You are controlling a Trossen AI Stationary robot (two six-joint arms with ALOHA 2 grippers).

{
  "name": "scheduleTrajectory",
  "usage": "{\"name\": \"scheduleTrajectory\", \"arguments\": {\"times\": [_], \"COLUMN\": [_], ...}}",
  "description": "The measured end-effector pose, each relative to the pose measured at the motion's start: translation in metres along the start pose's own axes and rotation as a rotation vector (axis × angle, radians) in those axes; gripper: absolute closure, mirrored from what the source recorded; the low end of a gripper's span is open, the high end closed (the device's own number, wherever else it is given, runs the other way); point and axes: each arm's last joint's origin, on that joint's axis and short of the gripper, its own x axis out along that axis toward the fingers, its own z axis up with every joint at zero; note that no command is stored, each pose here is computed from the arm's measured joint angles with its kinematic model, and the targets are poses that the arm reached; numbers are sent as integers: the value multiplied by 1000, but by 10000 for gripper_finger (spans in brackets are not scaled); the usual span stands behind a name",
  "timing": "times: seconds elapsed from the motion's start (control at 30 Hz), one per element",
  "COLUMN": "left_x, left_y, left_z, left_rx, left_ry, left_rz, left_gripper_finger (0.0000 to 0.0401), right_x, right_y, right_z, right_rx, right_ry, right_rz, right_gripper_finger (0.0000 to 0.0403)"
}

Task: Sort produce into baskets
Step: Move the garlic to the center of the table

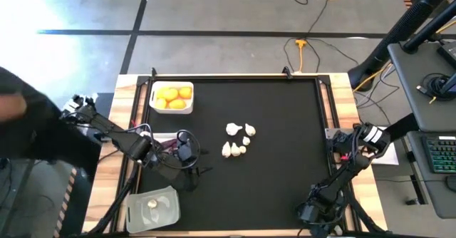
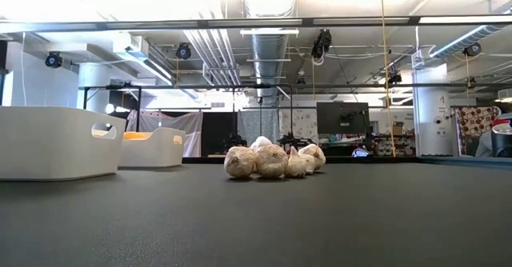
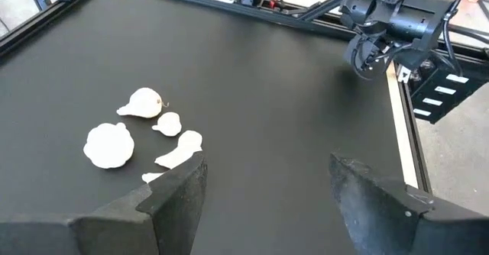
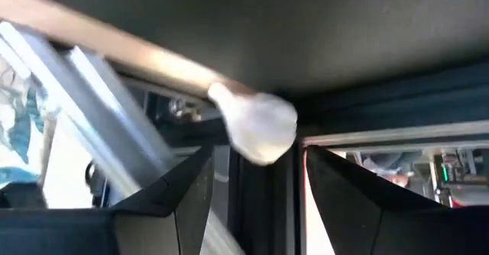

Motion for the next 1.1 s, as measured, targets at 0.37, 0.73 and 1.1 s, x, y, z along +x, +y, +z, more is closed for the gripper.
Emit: {"name": "scheduleTrajectory", "arguments": {"times": [0.37, 0.73, 1.1], "left_x": [0, 0, 0], "left_y": [0, 0, 0], "left_z": [0, 0, 0], "left_rx": [1, -3, 2], "left_ry": [2, 0, -2], "left_rz": [1, 1, -2], "left_gripper_finger": [145, 146, 145], "right_x": [10, 12, -14], "right_y": [-1, -1, 4], "right_z": [5, 8, 6], "right_rx": [19, 34, 54], "right_ry": [-110, -108, -136], "right_rz": [1, -4, 52], "right_gripper_finger": [213, 268, 290]}}
